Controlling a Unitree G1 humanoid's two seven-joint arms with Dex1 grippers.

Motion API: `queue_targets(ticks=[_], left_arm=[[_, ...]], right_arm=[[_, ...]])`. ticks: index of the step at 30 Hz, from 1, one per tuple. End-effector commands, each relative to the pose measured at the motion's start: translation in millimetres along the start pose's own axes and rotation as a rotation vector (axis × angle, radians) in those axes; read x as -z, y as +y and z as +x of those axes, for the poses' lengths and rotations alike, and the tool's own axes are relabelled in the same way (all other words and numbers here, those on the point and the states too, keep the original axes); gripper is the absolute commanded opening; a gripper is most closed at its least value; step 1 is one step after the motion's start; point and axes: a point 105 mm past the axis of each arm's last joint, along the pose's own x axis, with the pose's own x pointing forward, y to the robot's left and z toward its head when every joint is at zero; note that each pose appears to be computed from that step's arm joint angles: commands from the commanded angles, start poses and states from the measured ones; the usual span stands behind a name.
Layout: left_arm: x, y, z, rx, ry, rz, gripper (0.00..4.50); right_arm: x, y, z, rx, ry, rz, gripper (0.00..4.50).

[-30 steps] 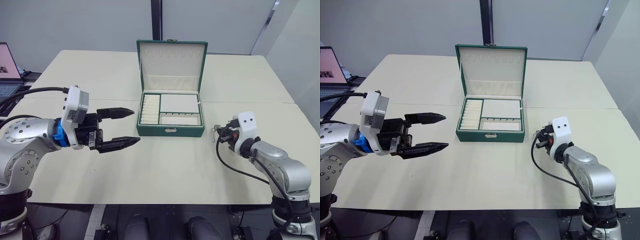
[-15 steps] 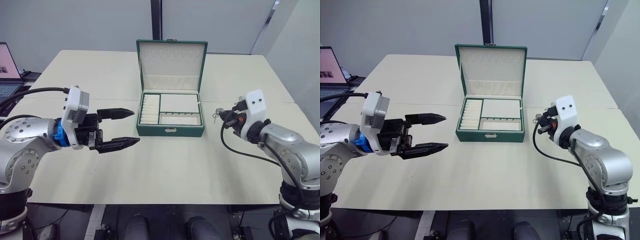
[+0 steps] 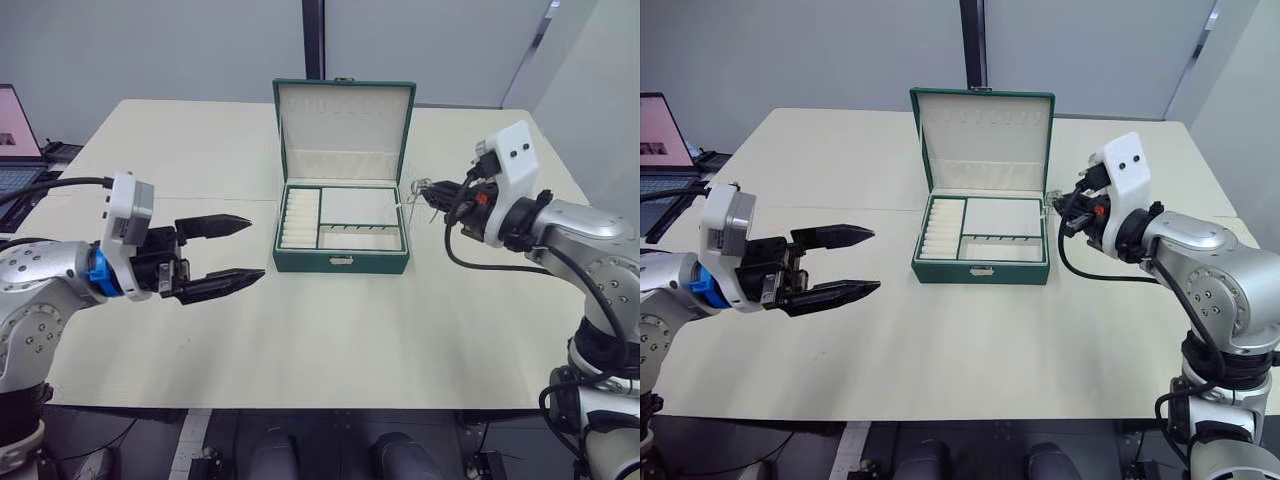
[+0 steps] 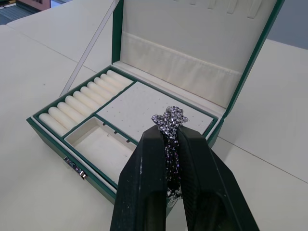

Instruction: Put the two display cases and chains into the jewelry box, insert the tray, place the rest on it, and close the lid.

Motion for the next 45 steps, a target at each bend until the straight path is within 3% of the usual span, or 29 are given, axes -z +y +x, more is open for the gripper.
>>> queue_targets(ticks=[1, 22, 45], left_arm=[[-10.4, -0.8, -10.1, -0.024, -0.023, 0.037, 4.5], [-9.3, -6.3, -26.3, -0.112, -0.017, 0.026, 4.5], [-16.5, -2.5, -45.4, -0.218, 0.0, 0.049, 4.5]], right_arm=[[-11.3, 8.3, 2.0, -0.043, -0.047, -0.023, 0.17], [11.6, 40.6, 55.5, -0.224, -0.04, 0.031, 0.17], [40.3, 50.5, 86.8, -0.273, 0.013, 0.029, 0.17]])
